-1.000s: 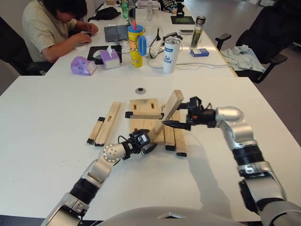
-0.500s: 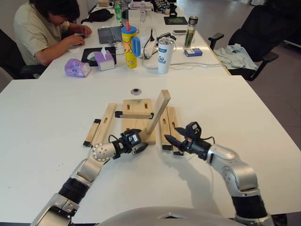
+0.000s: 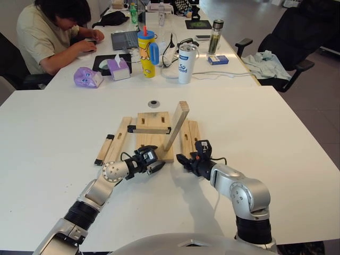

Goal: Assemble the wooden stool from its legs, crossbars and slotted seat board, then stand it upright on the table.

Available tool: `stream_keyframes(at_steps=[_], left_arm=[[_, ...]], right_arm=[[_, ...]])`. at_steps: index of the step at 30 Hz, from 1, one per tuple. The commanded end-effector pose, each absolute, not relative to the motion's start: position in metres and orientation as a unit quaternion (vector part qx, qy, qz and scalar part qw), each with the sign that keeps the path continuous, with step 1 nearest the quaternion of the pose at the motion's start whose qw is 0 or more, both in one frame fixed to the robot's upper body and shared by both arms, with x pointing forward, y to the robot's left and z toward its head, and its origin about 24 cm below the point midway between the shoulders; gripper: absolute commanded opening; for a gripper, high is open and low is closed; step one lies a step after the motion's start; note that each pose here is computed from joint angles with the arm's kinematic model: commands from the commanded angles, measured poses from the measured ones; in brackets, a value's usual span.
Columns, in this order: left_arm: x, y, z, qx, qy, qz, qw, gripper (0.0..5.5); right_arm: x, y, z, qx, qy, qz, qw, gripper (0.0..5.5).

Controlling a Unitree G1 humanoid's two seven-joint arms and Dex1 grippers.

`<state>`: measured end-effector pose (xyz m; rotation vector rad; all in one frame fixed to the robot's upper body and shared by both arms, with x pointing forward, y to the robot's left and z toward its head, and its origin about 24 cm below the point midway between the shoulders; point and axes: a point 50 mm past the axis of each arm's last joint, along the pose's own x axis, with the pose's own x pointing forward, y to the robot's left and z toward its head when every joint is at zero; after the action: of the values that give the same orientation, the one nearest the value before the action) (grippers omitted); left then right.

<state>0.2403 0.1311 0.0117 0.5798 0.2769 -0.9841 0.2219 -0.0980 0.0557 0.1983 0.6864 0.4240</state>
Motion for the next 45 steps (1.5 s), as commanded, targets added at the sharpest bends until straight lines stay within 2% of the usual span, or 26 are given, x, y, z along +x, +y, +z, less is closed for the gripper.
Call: stream_keyframes(at_steps=[1, 9, 13, 22, 27, 31, 33, 38, 41, 45], left_arm=[[0.199, 0.164, -0.052, 0.289, 0.33, -0.448, 0.779, 3.65], [0.192, 0.151, -0.057, 0.273, 0.327, -0.447, 0.787, 3.65], [0.193, 0.148, -0.057, 0.271, 0.324, -0.448, 0.788, 3.65], [0.198, 0.127, -0.054, 0.285, 0.304, -0.47, 0.778, 3.65], [0.205, 0.123, -0.046, 0.306, 0.279, -0.459, 0.786, 3.65], [0.215, 0.12, -0.03, 0.318, 0.215, -0.452, 0.805, 3.65], [0.217, 0.121, -0.023, 0.316, 0.193, -0.452, 0.812, 3.65], [0.221, 0.13, -0.011, 0.34, 0.161, -0.442, 0.814, 3.65], [0.222, 0.132, 0.006, 0.357, 0.116, -0.449, 0.811, 3.65], [0.212, 0.128, 0.035, 0.299, 0.098, -0.49, 0.813, 3.65]], right_arm=[[0.225, -0.112, 0.048, 0.038, 0.369, 0.157, 0.915, 3.34], [0.225, -0.118, 0.046, 0.028, 0.388, 0.162, 0.907, 3.34], [0.234, -0.112, 0.042, 0.028, 0.386, 0.166, 0.907, 3.34], [0.25, -0.108, 0.014, -0.05, 0.395, 0.137, 0.907, 3.34], [0.25, -0.111, 0.009, -0.066, 0.387, 0.143, 0.909, 2.62], [0.257, -0.113, 0.016, -0.044, 0.354, 0.133, 0.925, 2.08], [0.261, -0.116, 0.023, -0.034, 0.327, 0.12, 0.937, 2.06], [0.277, -0.124, 0.061, 0.033, 0.196, 0.093, 0.976, 2.06], [0.284, -0.135, 0.084, 0.063, 0.116, 0.08, 0.988, 2.06], [0.287, -0.139, 0.104, 0.174, 0.048, 0.142, 0.973, 2.06]])
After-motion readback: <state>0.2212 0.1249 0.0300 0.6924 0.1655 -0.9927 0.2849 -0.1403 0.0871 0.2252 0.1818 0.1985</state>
